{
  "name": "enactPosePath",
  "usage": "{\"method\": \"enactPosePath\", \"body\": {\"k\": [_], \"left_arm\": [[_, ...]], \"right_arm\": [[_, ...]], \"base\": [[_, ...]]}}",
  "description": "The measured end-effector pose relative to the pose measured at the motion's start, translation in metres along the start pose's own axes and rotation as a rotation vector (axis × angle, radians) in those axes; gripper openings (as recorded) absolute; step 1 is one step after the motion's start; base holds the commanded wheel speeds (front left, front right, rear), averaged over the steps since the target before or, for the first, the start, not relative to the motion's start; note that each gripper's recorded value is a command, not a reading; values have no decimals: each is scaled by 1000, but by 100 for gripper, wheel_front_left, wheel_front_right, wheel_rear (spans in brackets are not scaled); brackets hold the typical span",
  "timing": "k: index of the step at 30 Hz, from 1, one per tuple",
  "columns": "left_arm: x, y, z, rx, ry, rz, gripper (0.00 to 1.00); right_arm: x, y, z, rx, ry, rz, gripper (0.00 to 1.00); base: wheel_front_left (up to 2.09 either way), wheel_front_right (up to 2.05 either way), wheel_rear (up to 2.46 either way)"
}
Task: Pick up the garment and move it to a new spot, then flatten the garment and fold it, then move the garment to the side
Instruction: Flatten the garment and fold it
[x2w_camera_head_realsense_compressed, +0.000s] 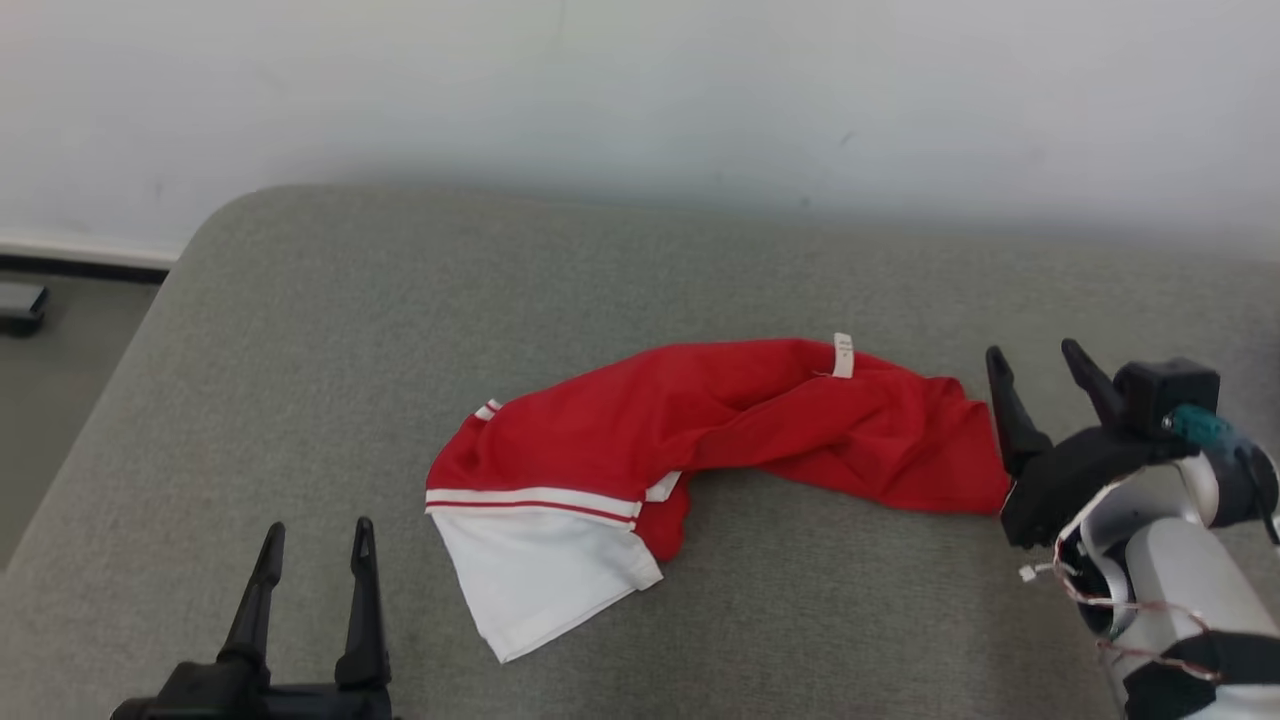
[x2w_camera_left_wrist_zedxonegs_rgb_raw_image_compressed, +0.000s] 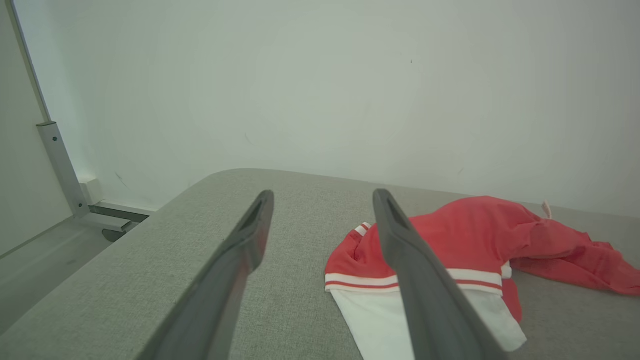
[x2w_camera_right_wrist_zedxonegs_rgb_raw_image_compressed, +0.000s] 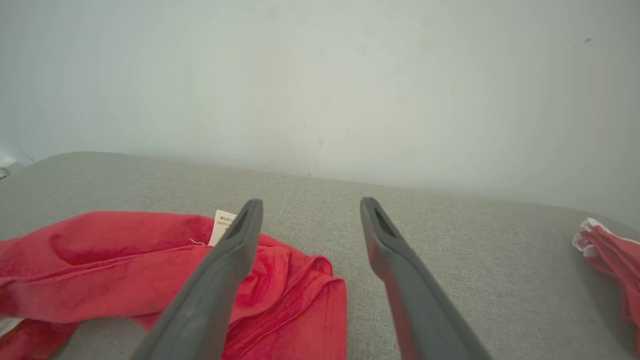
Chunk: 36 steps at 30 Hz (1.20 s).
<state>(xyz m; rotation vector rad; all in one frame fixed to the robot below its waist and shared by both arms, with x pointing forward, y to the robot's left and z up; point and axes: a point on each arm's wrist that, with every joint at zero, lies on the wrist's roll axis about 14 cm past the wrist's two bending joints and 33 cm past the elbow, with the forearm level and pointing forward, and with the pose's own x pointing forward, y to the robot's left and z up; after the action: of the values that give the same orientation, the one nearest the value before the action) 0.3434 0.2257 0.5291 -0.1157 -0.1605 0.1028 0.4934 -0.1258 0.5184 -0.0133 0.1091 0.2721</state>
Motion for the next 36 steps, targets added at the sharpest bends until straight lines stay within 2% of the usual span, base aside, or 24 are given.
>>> {"method": "enactPosePath", "body": {"k": [6, 15, 25, 26, 27, 28, 29, 36], "left_arm": [[7, 6, -4, 6, 14, 17, 100], [10, 12, -13, 11, 43, 34, 100], [13, 19, -19, -4, 63, 60, 100], [13, 19, -20, -3, 65, 63, 100], [13, 20, -21, -3, 67, 64, 100], [13, 20, -21, -4, 70, 67, 100], [13, 21, -22, -3, 74, 70, 100], [11, 26, -24, -2, 79, 91, 100]], "right_arm": [[32, 8, -28, -22, 115, 37, 100], [53, 23, -73, -29, 265, 85, 100], [68, 30, -102, -11, 343, 103, 99], [69, 30, -106, -10, 355, 102, 83], [70, 29, -109, -8, 364, 101, 55], [71, 30, -110, -9, 363, 103, 22], [73, 30, -111, -9, 360, 105, 0], [77, 33, -94, -22, 247, 116, 0]], "base": [[0, 0, 0], [0, 0, 0], [0, 0, 0], [0, 0, 0], [0, 0, 0], [0, 0, 0], [0, 0, 0], [0, 0, 0]]}}
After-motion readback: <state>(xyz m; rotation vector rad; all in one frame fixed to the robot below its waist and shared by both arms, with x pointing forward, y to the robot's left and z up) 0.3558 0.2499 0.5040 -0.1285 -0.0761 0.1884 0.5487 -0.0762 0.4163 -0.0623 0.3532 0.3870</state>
